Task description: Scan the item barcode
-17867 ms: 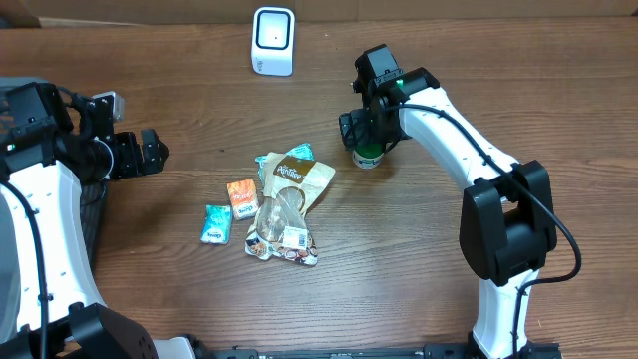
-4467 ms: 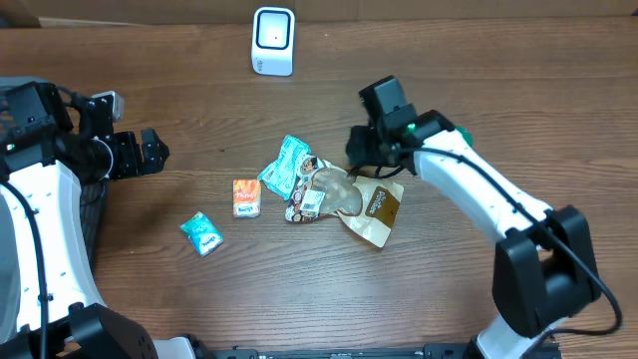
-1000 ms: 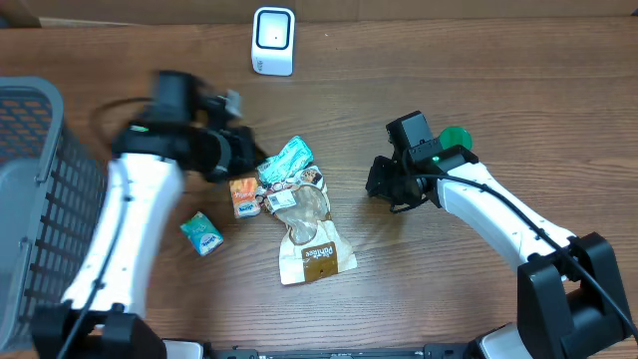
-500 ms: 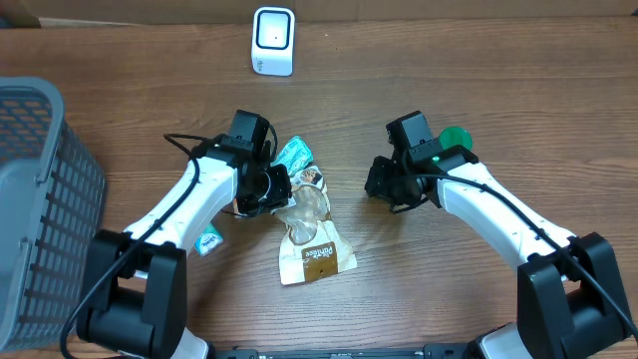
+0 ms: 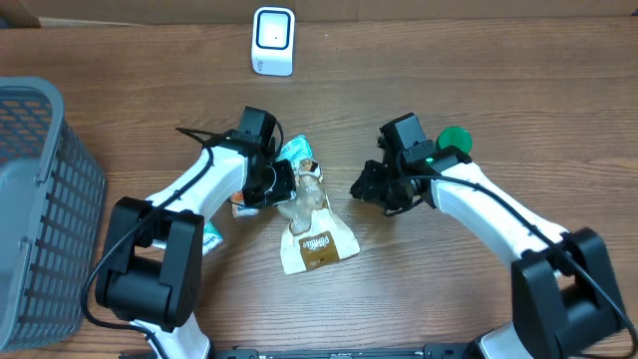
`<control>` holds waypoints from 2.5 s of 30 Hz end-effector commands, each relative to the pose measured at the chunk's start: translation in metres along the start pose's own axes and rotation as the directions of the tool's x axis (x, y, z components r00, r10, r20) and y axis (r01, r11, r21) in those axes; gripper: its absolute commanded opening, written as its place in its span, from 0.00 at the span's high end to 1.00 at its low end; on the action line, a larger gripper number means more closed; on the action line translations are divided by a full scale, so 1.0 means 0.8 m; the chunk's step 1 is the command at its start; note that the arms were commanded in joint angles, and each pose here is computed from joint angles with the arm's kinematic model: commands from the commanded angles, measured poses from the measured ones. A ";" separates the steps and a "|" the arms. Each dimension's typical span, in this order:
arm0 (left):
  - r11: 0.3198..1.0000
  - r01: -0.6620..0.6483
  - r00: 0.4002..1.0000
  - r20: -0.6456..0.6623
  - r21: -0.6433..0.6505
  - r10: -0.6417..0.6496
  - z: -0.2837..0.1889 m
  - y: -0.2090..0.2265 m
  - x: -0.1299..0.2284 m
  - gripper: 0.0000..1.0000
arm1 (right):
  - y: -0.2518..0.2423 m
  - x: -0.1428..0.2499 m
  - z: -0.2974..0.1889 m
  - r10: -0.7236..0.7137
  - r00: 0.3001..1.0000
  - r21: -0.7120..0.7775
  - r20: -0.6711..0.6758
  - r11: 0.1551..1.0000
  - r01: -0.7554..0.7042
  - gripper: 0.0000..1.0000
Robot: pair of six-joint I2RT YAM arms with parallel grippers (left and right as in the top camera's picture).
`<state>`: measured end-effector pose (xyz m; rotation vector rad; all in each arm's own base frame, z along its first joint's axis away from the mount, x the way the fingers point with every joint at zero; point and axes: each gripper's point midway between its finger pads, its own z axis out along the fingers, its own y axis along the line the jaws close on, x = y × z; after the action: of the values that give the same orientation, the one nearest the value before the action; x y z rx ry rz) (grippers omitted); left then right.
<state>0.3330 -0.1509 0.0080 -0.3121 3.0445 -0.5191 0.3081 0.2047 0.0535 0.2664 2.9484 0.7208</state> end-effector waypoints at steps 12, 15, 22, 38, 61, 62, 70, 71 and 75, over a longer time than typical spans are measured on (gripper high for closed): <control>0.987 -0.032 0.993 -0.113 -0.160 0.014 0.059 0.062 0.031 0.96 | 0.079 0.039 0.027 -0.305 0.937 -0.456 -0.170 0.867 0.200 0.27; 0.987 -0.032 0.993 -0.114 -0.160 0.013 0.059 0.062 0.031 0.96 | 0.079 0.045 0.028 -0.311 0.933 -0.458 -0.183 0.867 0.199 0.27; 0.987 -0.031 0.993 -0.117 -0.161 0.012 0.058 0.062 0.032 0.96 | 0.065 0.074 0.073 -0.122 0.951 -0.343 -0.283 0.939 0.019 0.34; 0.987 -0.031 0.993 -0.117 -0.158 0.012 0.058 0.061 0.032 0.96 | 0.058 0.069 0.093 0.019 0.958 -0.258 -0.285 0.961 -0.096 0.92; 0.994 -0.082 0.991 0.097 -0.073 0.089 -0.158 -0.016 -0.088 0.96 | 0.060 0.062 0.024 -0.282 0.942 -0.378 -0.184 0.905 0.197 0.96; 0.995 -0.075 0.991 0.108 -0.071 0.083 -0.169 -0.016 -0.091 0.96 | 0.063 0.061 0.019 -0.301 0.939 -0.386 -0.166 0.896 0.219 0.96; 0.995 -0.070 0.987 0.149 0.068 0.059 -0.261 -0.012 -0.101 0.96 | 0.132 0.031 -0.115 -0.455 0.875 -0.455 0.169 0.751 0.478 0.96; 0.997 -0.036 0.989 0.143 0.063 0.027 -0.264 0.004 -0.103 0.96 | 0.139 0.027 -0.148 -0.454 0.859 -0.453 0.237 0.730 0.511 0.96; 0.998 0.007 0.986 0.166 0.055 -0.016 -0.277 0.041 -0.114 0.96 | 0.135 0.026 -0.206 -0.424 0.843 -0.437 0.332 0.723 0.535 0.96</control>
<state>0.3963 -0.0490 0.1966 -0.3718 2.9104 -0.5226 0.2824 0.2429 0.2111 -0.4212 2.4407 1.2665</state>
